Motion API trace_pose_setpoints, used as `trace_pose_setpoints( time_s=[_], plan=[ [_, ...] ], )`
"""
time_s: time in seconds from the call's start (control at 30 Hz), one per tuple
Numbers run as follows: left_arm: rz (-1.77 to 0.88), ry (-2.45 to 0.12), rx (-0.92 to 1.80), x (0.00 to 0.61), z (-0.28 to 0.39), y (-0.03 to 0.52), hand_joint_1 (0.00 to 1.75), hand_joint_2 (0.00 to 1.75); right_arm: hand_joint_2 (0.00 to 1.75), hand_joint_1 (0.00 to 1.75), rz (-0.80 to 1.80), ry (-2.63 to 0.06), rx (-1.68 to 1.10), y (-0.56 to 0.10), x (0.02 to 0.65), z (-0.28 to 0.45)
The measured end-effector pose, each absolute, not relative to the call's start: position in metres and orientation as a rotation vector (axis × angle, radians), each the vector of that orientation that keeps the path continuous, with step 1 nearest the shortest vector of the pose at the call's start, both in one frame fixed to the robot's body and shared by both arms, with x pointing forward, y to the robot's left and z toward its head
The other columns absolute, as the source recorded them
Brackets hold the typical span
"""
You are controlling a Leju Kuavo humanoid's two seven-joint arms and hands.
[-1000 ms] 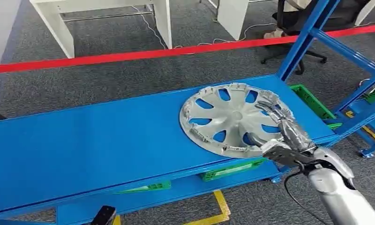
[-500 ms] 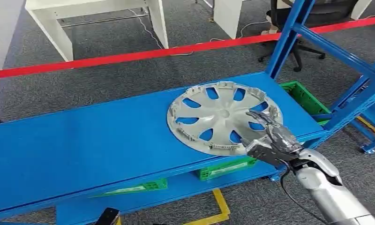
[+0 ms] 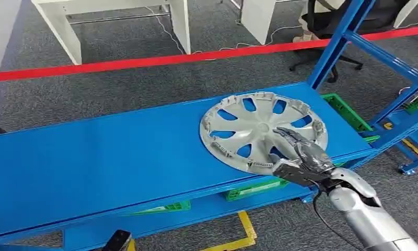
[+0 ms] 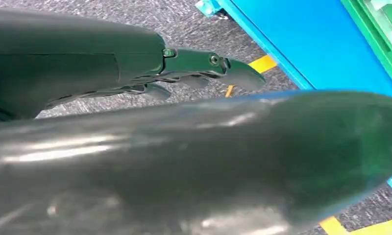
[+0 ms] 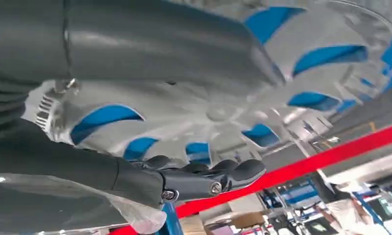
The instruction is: Take the parts from the cabinet and place them on the table.
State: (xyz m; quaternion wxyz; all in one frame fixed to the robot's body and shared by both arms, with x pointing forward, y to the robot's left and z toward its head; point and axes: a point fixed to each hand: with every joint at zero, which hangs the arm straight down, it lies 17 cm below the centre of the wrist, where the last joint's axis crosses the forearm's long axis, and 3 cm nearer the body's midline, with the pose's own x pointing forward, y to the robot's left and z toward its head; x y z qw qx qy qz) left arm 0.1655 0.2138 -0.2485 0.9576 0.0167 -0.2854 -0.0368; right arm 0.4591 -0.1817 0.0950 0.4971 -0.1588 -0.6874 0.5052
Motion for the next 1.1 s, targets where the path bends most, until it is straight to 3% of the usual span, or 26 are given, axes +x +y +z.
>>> trace_pose_setpoints(
  time_s=[1.1],
  plan=[
    [-0.114,-0.576,0.014,0.169,-0.247,0.202,0.0,0.0,0.0,0.0,1.394,-1.451,-0.569,-0.182,0.487,0.048]
  ],
)
